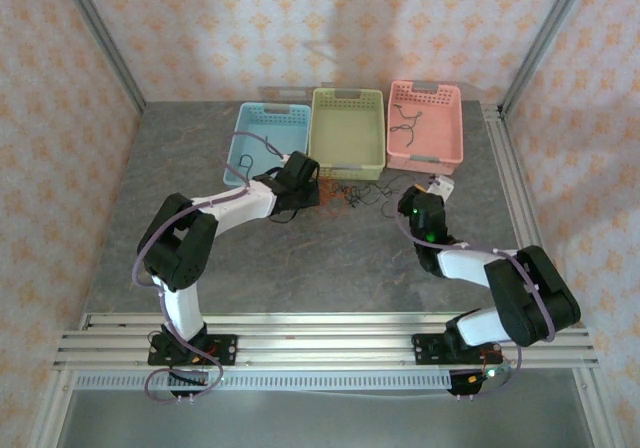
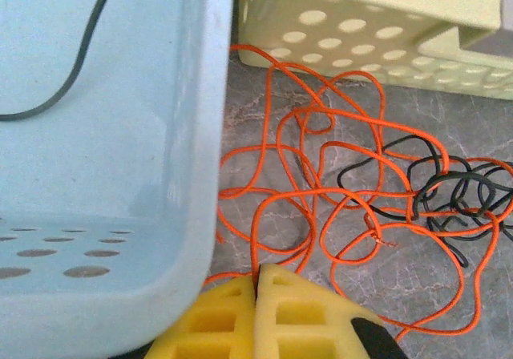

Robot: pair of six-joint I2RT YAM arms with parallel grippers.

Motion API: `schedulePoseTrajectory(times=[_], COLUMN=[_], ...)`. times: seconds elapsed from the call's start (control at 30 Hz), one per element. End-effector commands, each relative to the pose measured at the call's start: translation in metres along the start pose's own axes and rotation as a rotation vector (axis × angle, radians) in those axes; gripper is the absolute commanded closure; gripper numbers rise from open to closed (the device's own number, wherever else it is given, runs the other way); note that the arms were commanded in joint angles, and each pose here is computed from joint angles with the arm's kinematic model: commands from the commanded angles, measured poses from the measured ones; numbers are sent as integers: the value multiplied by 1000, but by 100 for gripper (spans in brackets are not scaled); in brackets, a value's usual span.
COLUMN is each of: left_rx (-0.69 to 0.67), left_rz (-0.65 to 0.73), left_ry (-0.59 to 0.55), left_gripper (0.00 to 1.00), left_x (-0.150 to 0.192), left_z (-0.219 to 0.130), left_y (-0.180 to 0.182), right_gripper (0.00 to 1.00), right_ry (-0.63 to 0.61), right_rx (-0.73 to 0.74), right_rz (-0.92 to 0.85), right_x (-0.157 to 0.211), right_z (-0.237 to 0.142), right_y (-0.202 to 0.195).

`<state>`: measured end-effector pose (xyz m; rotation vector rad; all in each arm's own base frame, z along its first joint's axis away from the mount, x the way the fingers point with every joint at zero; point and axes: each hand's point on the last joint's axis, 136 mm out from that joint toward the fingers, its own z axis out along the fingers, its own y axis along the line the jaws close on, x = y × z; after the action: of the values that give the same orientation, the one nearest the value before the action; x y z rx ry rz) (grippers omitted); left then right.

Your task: Untangle the cables

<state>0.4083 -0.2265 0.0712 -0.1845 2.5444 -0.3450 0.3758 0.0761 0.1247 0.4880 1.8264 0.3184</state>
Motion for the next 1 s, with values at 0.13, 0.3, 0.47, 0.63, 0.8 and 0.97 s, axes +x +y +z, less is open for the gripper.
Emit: schedulePoseTrajectory(times=[0.13,0.3,0.47,0.63,0.8,0.97], left_rx=[-4,-1,2,3,5,6], left_rz=[-27,-26,-23,-20,-21,-19], left_ry=[-44,-41,-32,-18,-12,-4], left_gripper=[100,100,100,100,100,100], left_x=[-12,-12,-11,-9,-9,-8], left_z=[-7,-7,-5,-2,0,1], left_y=[1,1,-1,-2,-3,-3], right_gripper=[100,100,100,100,100,100], right_ry=[-93,-106,-79,-158,-251,-298], right_rx=[-14,-14,-124,-214,-255,-310], right_rz=[48,2,-66,-73,-102,-104], right_x=[-24,-37,-65,-123,-180,-213], right_z=[-5,-12,-37,-90,-146,-191], right_y=[2,3,34,60,75,84])
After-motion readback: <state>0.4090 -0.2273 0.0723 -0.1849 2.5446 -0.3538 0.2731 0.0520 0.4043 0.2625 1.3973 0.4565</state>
